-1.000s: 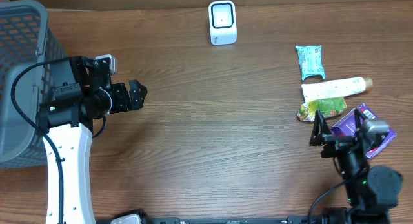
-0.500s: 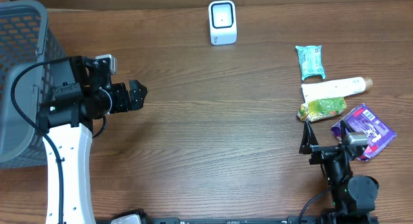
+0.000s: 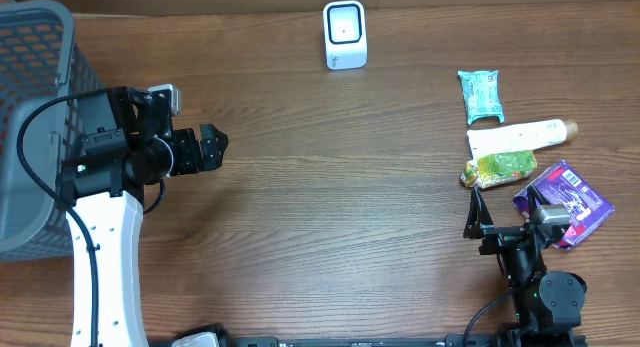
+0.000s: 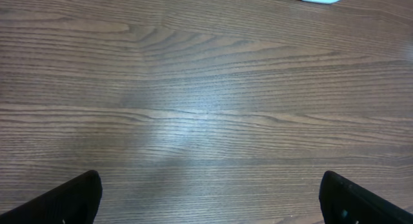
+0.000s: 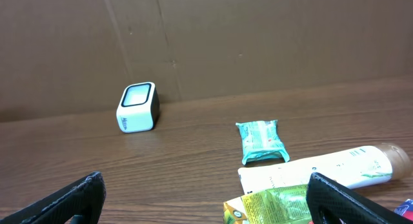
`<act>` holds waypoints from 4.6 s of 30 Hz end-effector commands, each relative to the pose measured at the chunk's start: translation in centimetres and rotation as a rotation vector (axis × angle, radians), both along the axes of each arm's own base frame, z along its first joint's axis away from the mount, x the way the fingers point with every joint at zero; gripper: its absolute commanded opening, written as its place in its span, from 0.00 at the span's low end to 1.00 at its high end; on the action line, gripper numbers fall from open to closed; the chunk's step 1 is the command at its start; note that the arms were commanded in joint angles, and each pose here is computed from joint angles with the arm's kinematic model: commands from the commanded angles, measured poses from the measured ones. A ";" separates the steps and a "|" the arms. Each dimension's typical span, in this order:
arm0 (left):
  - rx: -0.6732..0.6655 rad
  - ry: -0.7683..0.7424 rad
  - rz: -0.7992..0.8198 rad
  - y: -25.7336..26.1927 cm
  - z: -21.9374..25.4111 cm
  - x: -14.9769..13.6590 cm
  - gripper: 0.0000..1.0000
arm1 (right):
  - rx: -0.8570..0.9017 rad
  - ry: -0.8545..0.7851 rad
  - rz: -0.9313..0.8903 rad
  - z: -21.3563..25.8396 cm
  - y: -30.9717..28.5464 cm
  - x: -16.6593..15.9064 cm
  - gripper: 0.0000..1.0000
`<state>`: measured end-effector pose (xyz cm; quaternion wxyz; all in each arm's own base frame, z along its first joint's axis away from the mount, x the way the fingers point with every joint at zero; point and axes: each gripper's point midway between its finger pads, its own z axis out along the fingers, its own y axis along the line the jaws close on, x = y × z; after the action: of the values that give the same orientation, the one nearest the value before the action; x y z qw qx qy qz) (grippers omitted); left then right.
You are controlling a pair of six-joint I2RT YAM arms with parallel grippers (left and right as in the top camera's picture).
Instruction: Scan the item barcode
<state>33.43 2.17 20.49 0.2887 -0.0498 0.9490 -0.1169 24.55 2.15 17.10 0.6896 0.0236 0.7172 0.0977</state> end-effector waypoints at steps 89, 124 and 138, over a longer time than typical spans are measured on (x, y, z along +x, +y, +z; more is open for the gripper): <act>0.544 -1.054 -0.447 -7.5 -4.1 -9.6 1.00 | 0.003 -0.009 0.003 0.0 0.1 0.0 1.00; 0.544 -1.054 -0.447 -7.5 -4.1 -9.6 1.00 | 0.003 -0.009 0.003 0.0 0.1 0.0 1.00; 0.544 -1.054 -0.447 -7.5 -4.1 -9.6 1.00 | 0.003 -0.009 0.003 0.0 0.1 0.0 1.00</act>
<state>23.90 -5.05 16.36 0.6866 0.2793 0.6685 0.0615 24.55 2.15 17.12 0.6899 0.0235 0.7169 0.0978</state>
